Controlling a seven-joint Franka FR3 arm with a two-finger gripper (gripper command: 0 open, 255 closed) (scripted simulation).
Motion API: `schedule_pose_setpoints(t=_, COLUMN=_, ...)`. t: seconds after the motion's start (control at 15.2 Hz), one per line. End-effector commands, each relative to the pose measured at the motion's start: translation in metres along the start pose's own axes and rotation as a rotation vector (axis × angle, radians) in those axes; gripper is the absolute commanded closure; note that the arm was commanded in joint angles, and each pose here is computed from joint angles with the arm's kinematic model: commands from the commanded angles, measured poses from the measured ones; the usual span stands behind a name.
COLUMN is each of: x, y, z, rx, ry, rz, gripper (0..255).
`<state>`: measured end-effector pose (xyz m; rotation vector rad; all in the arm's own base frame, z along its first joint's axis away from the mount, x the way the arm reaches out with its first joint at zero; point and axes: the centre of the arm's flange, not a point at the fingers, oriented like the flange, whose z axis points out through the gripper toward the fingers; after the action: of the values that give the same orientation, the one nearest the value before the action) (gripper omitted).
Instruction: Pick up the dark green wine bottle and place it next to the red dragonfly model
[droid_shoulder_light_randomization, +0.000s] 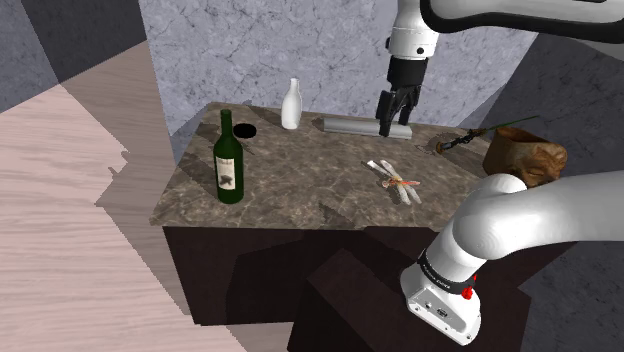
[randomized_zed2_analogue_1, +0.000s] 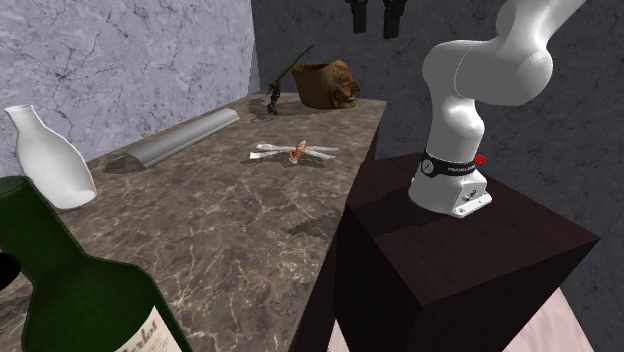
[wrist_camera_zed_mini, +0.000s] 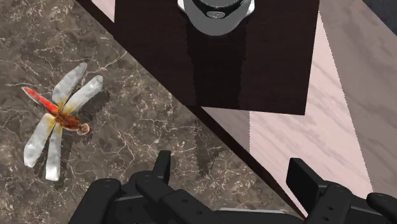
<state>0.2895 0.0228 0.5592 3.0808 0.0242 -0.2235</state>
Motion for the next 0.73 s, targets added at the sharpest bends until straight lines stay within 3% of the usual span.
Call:
schedule_pose_setpoints(t=0.0, x=0.0, y=0.0, z=0.0, rx=0.0, ry=0.0, rz=0.0, gripper=0)
schedule_pose_setpoints(t=0.66, x=0.107, y=-0.056, z=0.01, rx=0.002, ry=0.079, rz=-0.086, gripper=0)
